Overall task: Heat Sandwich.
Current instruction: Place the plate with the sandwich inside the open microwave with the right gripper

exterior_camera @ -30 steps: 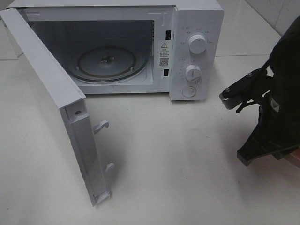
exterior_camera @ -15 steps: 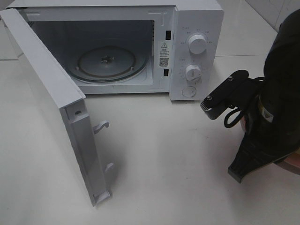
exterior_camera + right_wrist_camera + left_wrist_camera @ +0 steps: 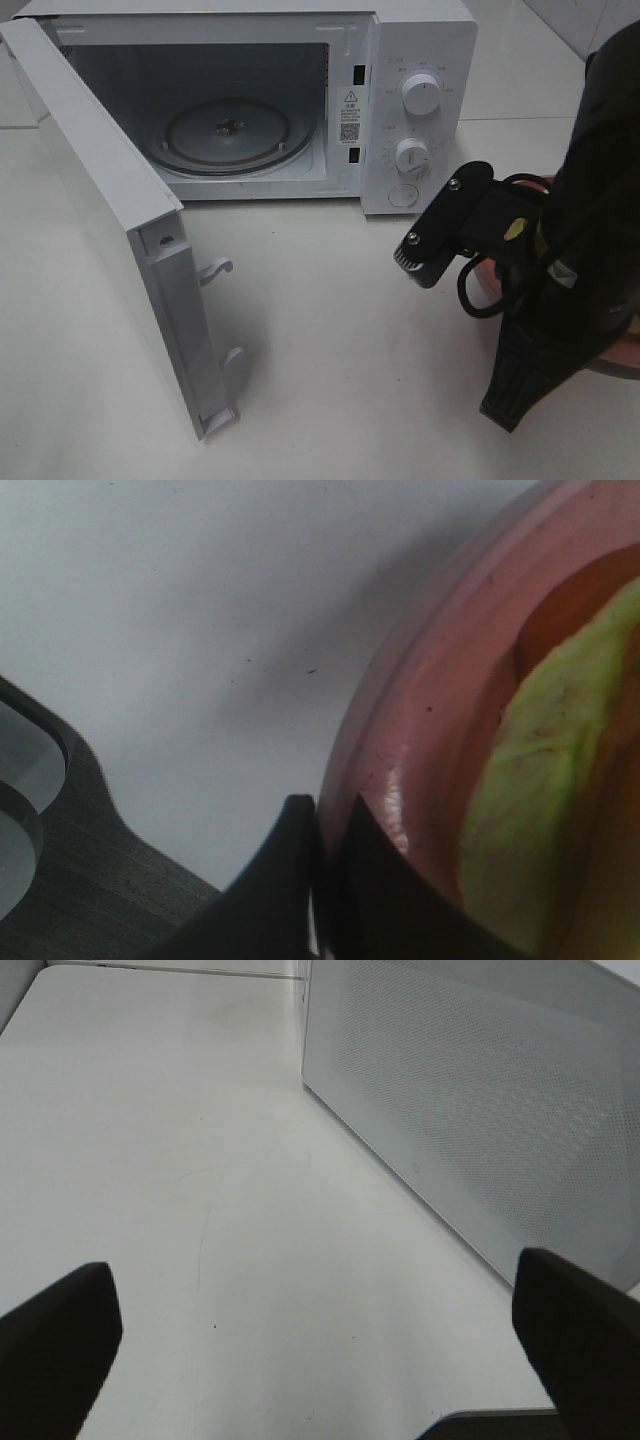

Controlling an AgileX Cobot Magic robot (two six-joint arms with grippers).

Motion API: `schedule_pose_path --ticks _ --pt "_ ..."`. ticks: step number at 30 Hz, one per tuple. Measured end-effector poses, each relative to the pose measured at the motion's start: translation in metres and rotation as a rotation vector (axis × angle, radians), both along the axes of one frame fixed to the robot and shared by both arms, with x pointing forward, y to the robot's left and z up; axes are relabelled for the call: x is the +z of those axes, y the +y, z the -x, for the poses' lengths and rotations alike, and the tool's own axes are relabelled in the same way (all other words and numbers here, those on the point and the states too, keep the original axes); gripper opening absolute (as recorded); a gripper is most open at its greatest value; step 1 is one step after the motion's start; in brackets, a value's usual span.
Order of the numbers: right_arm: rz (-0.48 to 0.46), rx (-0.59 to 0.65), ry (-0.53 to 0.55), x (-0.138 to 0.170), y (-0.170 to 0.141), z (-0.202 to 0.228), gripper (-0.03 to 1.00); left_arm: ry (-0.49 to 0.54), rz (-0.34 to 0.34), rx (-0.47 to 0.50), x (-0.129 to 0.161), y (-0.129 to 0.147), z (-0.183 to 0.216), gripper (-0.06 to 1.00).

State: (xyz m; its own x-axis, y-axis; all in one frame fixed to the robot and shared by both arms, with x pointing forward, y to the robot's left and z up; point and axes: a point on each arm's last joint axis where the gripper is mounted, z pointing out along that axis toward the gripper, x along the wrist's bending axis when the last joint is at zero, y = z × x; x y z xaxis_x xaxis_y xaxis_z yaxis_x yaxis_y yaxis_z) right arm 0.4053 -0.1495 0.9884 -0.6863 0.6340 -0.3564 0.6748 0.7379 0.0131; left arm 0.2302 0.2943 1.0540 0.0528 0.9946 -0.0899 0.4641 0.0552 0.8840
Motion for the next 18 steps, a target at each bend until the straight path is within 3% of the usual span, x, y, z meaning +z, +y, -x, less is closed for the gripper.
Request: schedule_pose_path --ticks 11,18 --pt "0.032 0.171 0.035 -0.0052 0.0035 0.0087 0.03 0.0 0.0 0.0 0.0 0.0 0.0 0.99" --pt "0.023 0.343 0.034 -0.0057 0.009 0.0061 0.03 0.0 0.0 0.0 0.0 0.0 0.0 0.99"
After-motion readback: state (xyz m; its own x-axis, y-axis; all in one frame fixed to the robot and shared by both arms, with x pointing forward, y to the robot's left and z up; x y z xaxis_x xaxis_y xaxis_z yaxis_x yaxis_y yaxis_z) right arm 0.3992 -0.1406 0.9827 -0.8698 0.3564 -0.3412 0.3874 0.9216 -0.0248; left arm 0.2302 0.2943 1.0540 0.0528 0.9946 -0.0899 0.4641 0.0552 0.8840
